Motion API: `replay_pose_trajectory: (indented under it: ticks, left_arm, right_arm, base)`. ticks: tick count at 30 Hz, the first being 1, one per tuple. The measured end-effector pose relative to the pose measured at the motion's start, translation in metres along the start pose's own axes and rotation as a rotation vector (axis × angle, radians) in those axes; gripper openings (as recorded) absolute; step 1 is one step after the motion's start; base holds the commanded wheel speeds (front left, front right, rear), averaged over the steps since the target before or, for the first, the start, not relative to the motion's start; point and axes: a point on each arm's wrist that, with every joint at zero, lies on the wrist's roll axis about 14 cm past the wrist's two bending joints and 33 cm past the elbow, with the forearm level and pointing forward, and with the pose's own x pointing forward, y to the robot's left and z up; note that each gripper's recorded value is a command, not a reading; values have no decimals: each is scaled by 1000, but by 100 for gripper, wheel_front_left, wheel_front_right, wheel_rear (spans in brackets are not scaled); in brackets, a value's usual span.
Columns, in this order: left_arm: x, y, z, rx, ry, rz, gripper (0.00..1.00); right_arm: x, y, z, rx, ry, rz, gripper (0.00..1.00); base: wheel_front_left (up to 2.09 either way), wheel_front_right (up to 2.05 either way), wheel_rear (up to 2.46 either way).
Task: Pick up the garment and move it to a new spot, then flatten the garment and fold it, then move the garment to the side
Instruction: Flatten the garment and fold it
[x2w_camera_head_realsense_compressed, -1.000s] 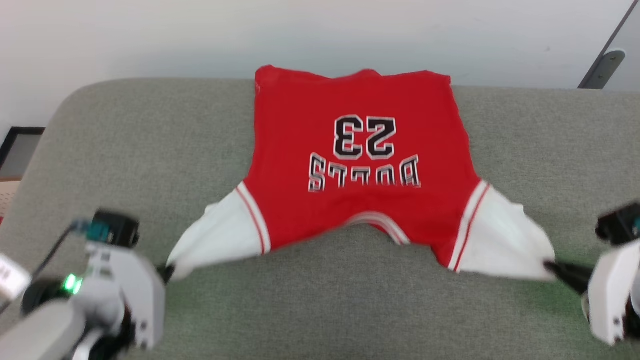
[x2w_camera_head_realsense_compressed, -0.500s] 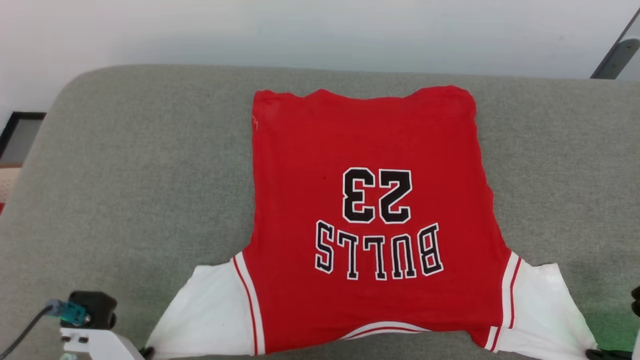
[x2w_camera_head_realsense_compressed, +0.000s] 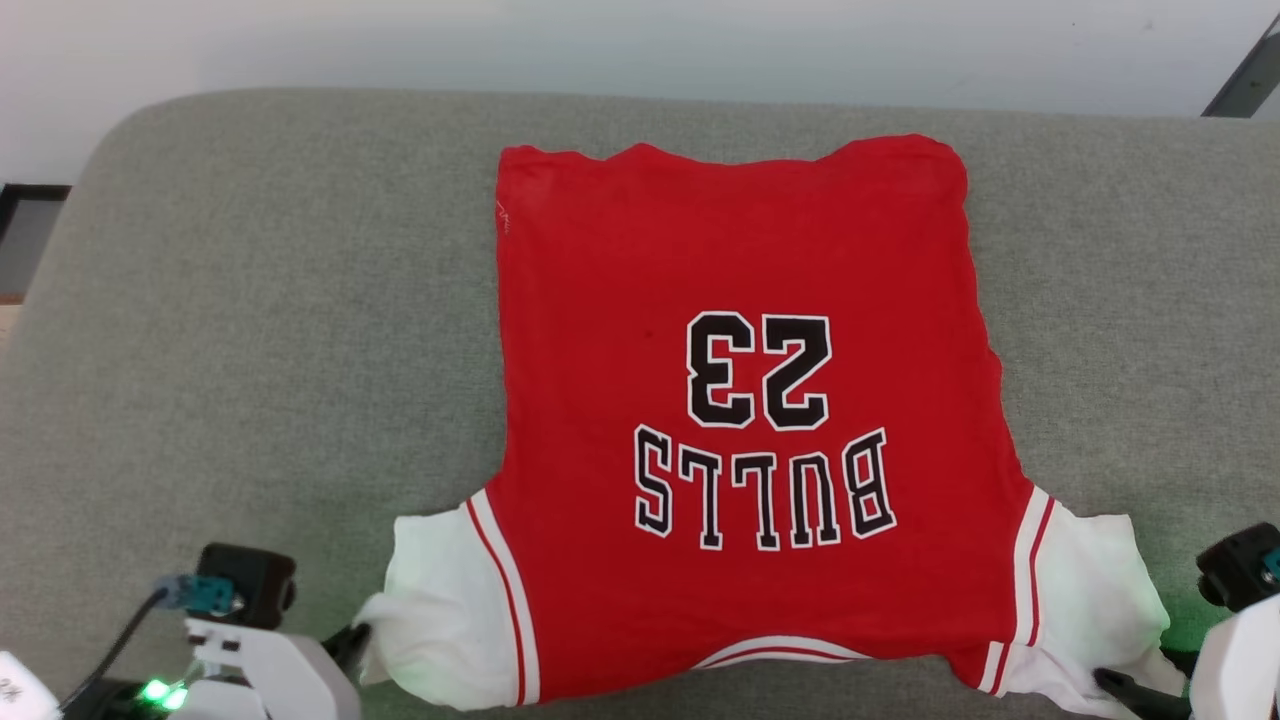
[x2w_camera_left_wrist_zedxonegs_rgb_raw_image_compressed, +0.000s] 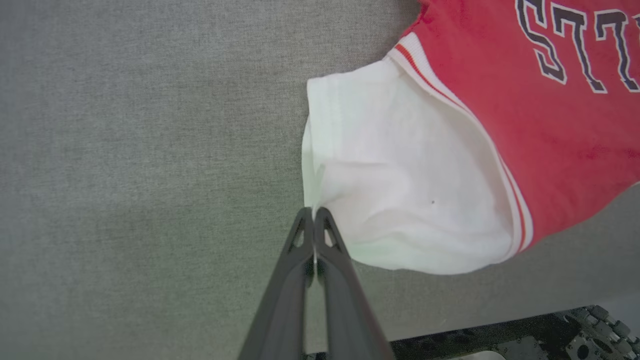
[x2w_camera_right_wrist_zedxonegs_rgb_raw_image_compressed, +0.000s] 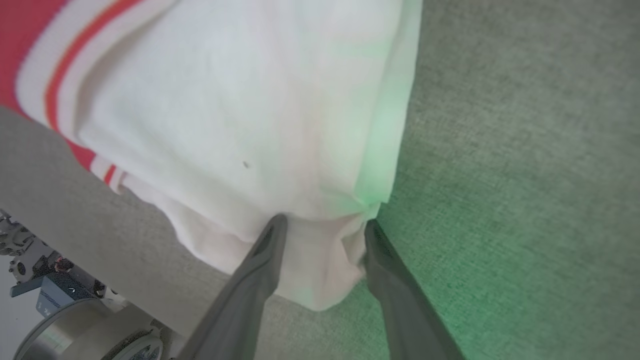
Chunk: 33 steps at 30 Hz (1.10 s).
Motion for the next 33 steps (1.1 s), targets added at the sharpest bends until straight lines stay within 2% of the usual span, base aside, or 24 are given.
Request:
replay_pose_trajectory:
  ticks: [6, 10, 15, 21, 23, 27, 33]
  left_arm:
    - [9, -5, 1, 4, -12, -11, 0]
    - [10, -7, 3, -3, -23, -15, 0]
    - [10, -10, 3, -4, -31, -24, 0]
    - [15, -16, 10, -4, -54, -44, 0]
    - [18, -19, 12, -5, -58, -53, 0]
    - [24, -23, 16, -3, -65, -70, 0]
    - [36, -24, 18, -9, -67, -77, 0]
  right_arm:
    - [-2, 4, 12, -4, -8, -3, 100]
    - [-15, 4, 42, -18, -92, -9, 100]
    - [-35, 5, 97, -77, -257, -38, 100]
    - [-47, 5, 191, -134, -535, -100, 100]
    - [-43, 3, 218, -133, -595, -115, 100]
    - [-18, -3, 260, -101, -629, -124, 100]
    - [32, -18, 298, -71, -539, -154, 100]
  base:
    - [0, 0, 0]
    - [0, 0, 0]
    - [0, 0, 0]
    - [0, 0, 0]
    - [0, 0, 0]
    - [0, 0, 0]
    - [0, 0, 0]
